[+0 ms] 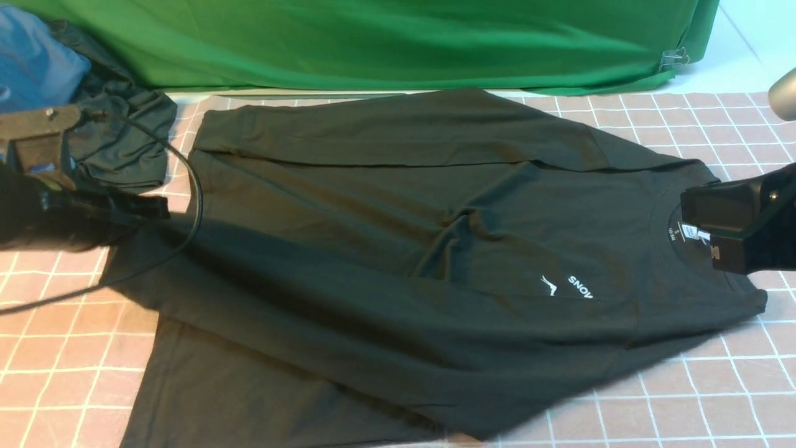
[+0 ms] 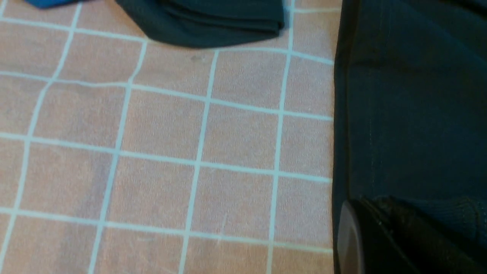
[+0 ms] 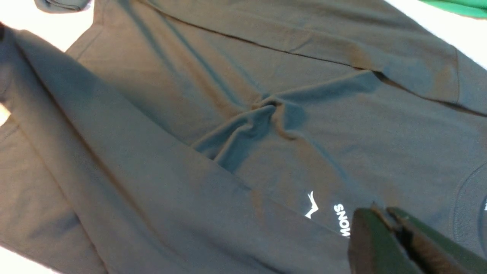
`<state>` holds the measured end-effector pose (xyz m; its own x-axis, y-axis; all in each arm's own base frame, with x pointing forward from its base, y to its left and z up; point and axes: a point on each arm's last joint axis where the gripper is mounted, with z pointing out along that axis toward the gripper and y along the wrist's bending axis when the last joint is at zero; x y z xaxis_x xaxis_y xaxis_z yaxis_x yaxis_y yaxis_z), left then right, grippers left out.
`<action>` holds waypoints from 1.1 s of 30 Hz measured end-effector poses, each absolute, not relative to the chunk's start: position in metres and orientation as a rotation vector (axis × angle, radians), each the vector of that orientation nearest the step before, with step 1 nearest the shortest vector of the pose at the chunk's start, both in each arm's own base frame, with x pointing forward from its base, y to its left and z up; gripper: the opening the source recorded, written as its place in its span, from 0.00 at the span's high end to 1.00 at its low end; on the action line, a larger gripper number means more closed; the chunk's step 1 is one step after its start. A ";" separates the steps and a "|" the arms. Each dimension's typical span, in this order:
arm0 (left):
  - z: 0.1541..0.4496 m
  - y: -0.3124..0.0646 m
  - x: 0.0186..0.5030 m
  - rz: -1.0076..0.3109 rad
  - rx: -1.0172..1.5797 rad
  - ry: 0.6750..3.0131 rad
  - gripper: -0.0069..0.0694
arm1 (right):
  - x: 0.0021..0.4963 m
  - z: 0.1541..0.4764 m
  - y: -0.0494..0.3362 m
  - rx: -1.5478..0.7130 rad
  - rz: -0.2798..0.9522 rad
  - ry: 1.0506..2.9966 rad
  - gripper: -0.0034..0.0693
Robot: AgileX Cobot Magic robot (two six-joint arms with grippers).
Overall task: Fold a long-sleeved shirt over a pink coffee tablecloth.
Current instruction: 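Fold the left side of the black T-shirt inward over its body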
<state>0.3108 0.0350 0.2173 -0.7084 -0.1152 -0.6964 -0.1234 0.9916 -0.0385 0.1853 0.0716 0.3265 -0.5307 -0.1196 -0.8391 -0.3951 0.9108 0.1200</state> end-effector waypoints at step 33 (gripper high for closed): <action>0.204 0.032 0.342 0.086 -0.018 2.306 0.84 | 0.185 0.326 0.072 -0.368 0.370 2.124 0.84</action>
<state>0.3421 0.0319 0.2043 -0.6722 0.0147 -0.7403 -0.0408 0.9976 0.0568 0.1851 0.0717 0.3263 -0.5336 -0.1199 -0.8372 -0.3956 0.9103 0.1217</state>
